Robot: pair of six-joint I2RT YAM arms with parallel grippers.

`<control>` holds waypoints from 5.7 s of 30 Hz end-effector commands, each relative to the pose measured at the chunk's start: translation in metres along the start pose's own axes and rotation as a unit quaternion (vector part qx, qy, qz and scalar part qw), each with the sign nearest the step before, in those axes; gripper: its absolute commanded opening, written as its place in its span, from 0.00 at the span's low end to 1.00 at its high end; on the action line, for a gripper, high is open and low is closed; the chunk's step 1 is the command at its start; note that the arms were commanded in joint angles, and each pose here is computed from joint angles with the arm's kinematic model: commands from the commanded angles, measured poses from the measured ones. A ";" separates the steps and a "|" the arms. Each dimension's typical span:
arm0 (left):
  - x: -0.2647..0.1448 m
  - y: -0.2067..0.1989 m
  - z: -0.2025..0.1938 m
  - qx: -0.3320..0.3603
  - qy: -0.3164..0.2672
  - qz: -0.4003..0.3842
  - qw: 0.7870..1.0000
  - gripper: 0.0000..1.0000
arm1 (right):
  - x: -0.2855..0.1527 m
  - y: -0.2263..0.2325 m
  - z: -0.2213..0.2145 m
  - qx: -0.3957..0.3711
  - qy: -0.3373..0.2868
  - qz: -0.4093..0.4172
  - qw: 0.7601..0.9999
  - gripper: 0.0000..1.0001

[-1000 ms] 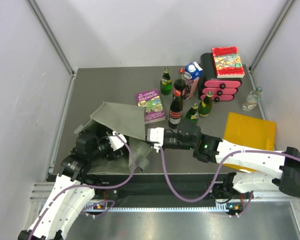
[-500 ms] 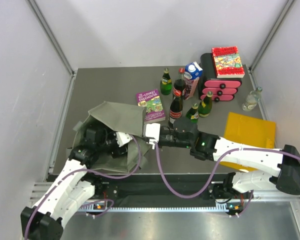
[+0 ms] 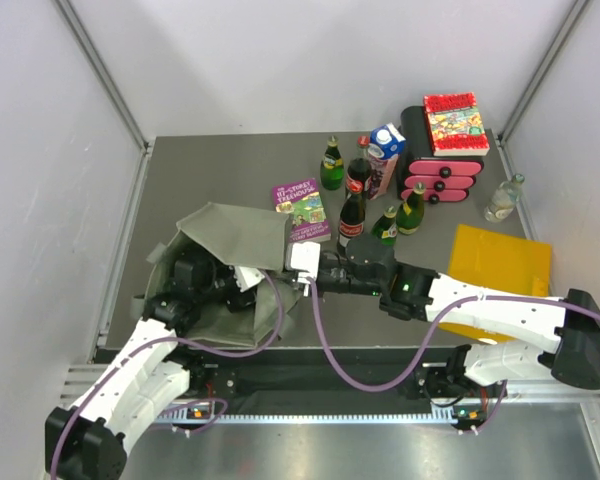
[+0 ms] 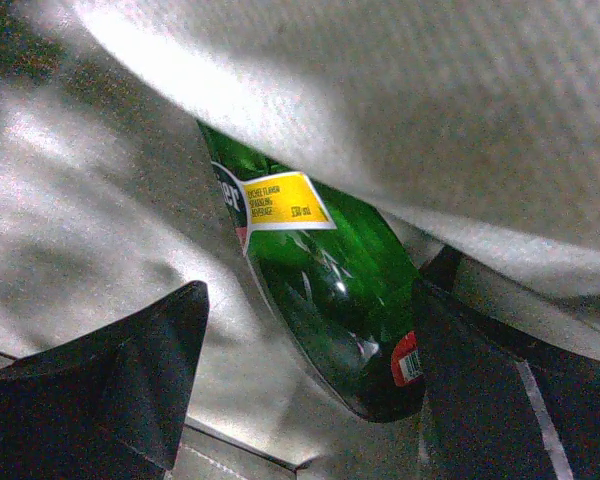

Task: Take the beverage out of the canvas bag
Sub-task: Adjust the canvas bag at the center of the board, then take out the drink from the canvas bag.

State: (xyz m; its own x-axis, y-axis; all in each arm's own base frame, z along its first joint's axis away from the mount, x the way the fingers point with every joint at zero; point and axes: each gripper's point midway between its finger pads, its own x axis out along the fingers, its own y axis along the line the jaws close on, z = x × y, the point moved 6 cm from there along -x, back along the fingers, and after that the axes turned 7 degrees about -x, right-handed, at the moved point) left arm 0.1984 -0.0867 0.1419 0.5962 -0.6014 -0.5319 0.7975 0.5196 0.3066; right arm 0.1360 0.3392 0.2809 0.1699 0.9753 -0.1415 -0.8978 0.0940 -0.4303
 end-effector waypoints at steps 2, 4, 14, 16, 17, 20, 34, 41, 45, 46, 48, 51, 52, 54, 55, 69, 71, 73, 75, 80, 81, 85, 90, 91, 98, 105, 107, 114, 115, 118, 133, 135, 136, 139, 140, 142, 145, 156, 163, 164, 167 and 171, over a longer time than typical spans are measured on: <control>-0.003 0.001 0.009 0.035 -0.039 0.007 0.999 0.86 | -0.001 0.004 0.016 0.031 -0.002 0.014 0.999 0.25; -0.004 0.000 0.009 0.036 -0.040 0.004 0.999 0.86 | -0.003 0.002 0.017 0.038 0.009 0.009 0.999 0.23; -0.002 -0.002 0.002 0.045 -0.030 0.001 0.999 0.86 | -0.001 -0.010 0.027 0.028 0.042 0.005 0.999 0.00; -0.002 -0.001 0.003 0.044 -0.032 0.006 0.999 0.86 | 0.002 -0.015 0.034 0.020 0.043 -0.003 0.999 0.00; -0.002 0.000 0.004 0.045 -0.035 0.009 0.998 0.86 | 0.002 -0.018 0.036 0.014 0.044 -0.009 0.999 0.00; -0.003 0.000 0.004 0.046 -0.039 0.016 0.998 0.87 | 0.004 -0.017 0.040 0.000 0.047 -0.007 0.999 0.00; 0.029 0.004 0.000 -0.012 -0.081 0.025 0.996 0.91 | 0.013 -0.011 0.041 -0.019 0.050 0.002 0.999 0.00; 0.043 0.004 -0.009 -0.031 -0.052 0.008 0.998 0.91 | 0.024 -0.021 0.053 0.037 0.027 -0.007 0.999 0.03; 0.051 0.007 -0.020 -0.035 -0.024 0.011 0.999 0.90 | 0.027 -0.021 0.060 0.053 0.005 -0.001 0.999 0.00; 0.054 0.006 -0.023 -0.038 -0.015 0.007 0.999 0.90 | 0.027 -0.020 0.061 0.055 0.001 0.001 0.998 0.00; 0.056 0.008 -0.024 -0.041 -0.010 0.009 0.999 0.90 | 0.028 -0.021 0.063 0.064 -0.006 0.000 0.998 0.00; 0.064 0.009 -0.028 -0.042 -0.011 0.012 0.999 0.87 | 0.031 -0.025 0.065 0.077 -0.011 -0.003 0.997 0.00; 0.067 0.009 -0.031 -0.044 -0.006 0.013 0.999 0.86 | 0.032 -0.026 0.064 0.080 -0.010 -0.004 0.997 0.00; 0.070 0.013 -0.030 -0.055 -0.007 0.022 0.998 0.81 | 0.033 -0.028 0.065 0.083 -0.012 -0.004 0.996 0.00; 0.074 0.016 -0.029 -0.058 -0.002 0.020 0.998 0.74 | 0.032 -0.029 0.066 0.083 -0.013 -0.005 0.996 0.00; 0.055 0.038 0.003 -0.068 -0.035 0.078 0.994 0.00 | 0.027 -0.050 0.054 0.121 -0.013 -0.041 0.992 0.00; 0.047 0.039 0.009 -0.069 -0.034 0.083 0.994 0.00 | 0.026 -0.055 0.053 0.132 -0.014 -0.049 0.990 0.00; 0.035 0.042 0.020 -0.060 -0.039 0.085 0.994 0.00 | 0.024 -0.063 0.046 0.156 -0.010 -0.062 0.986 0.00; 0.024 0.045 0.032 -0.050 -0.054 0.096 0.993 0.00 | 0.022 -0.077 0.034 0.174 0.000 -0.081 0.981 0.00; 0.007 0.041 0.038 -0.033 -0.063 0.098 0.993 0.00 | 0.018 -0.102 0.014 0.222 0.015 -0.109 0.969 0.00; 0.005 0.042 0.039 -0.032 -0.063 0.098 0.993 0.00 | 0.019 -0.107 0.007 0.227 0.023 -0.113 0.967 0.00; -0.005 0.044 0.050 -0.032 -0.078 0.105 0.991 0.00 | 0.020 -0.108 0.010 0.220 0.020 -0.102 0.970 0.00; -0.019 0.057 0.075 -0.032 -0.109 0.134 0.984 0.00 | 0.025 -0.089 0.018 0.180 0.016 -0.068 0.981 0.00; -0.020 0.059 0.078 -0.035 -0.113 0.138 0.983 0.00 | 0.026 -0.084 0.017 0.173 0.018 -0.064 0.983 0.00; -0.032 0.067 0.101 -0.053 -0.153 0.154 0.975 0.00 | 0.034 -0.078 0.019 0.165 0.023 -0.072 0.983 0.03; -0.041 0.063 0.101 -0.065 -0.152 0.159 0.973 0.00 | 0.038 -0.091 0.016 0.168 0.025 -0.096 0.981 0.01; -0.044 0.062 0.100 -0.075 -0.154 0.166 0.971 0.00 | 0.039 -0.092 0.016 0.169 0.025 -0.097 0.981 0.01; -0.051 0.059 0.100 -0.100 -0.175 0.179 0.963 0.00 | 0.037 -0.097 0.008 0.167 0.040 -0.109 0.979 0.01; -0.052 0.058 0.100 -0.109 -0.179 0.180 0.961 0.00 | 0.037 -0.098 0.006 0.168 0.043 -0.111 0.979 0.01; -0.056 0.059 0.105 -0.124 -0.194 0.185 0.955 0.00 | 0.037 -0.097 0.004 0.168 0.048 -0.109 0.979 0.01; -0.083 0.052 0.119 -0.136 -0.229 0.189 0.945 0.00 | 0.035 -0.081 0.015 0.172 0.042 -0.022 0.984 0.34; -0.089 0.055 0.123 -0.140 -0.230 0.200 0.942 0.00 | 0.032 -0.082 0.019 0.167 0.036 -0.017 0.985 0.40; -0.090 0.056 0.124 -0.145 -0.230 0.203 0.941 0.00 | 0.031 -0.081 0.021 0.166 0.034 -0.012 0.985 0.42; -0.097 0.059 0.129 -0.158 -0.234 0.214 0.935 0.00 | 0.024 -0.082 0.027 0.158 0.026 -0.007 0.987 0.46; -0.101 0.061 0.134 -0.159 -0.239 0.217 0.933 0.00 | 0.022 -0.083 0.029 0.156 0.023 -0.006 0.988 0.48; -0.103 0.062 0.136 -0.168 -0.239 0.218 0.931 0.00 | 0.013 -0.087 0.038 0.153 0.008 0.003 0.988 0.52; -0.108 0.062 0.139 -0.170 -0.243 0.219 0.929 0.00 | 0.002 -0.091 0.051 0.130 -0.015 -0.001 0.991 0.57; -0.117 0.059 0.145 -0.179 -0.249 0.214 0.928 0.00 | -0.022 -0.085 0.080 0.061 -0.065 0.045 0.995 0.60; -0.128 0.060 0.153 -0.193 -0.260 0.220 0.920 0.00 | -0.029 -0.075 0.093 0.039 -0.098 0.091 0.990 0.61; -0.132 0.062 0.157 -0.195 -0.265 0.224 0.918 0.00 | -0.029 -0.075 0.094 0.040 -0.101 0.093 0.990 0.61; -0.139 0.065 0.162 -0.206 -0.265 0.234 0.913 0.00 | -0.029 -0.076 0.097 0.042 -0.108 0.092 0.989 0.61; -0.147 0.067 0.168 -0.216 -0.269 0.242 0.907 0.00 | -0.029 -0.080 0.104 0.042 -0.113 0.085 0.989 0.61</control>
State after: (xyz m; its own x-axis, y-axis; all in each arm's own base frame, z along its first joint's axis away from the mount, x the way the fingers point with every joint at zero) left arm 0.1833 -0.0697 0.2982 0.8873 -0.4169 -0.1973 0.4267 0.9044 0.0079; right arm 0.1667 0.3309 0.3624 -0.0494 0.9918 -0.1180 -0.9644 -0.0781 -0.2527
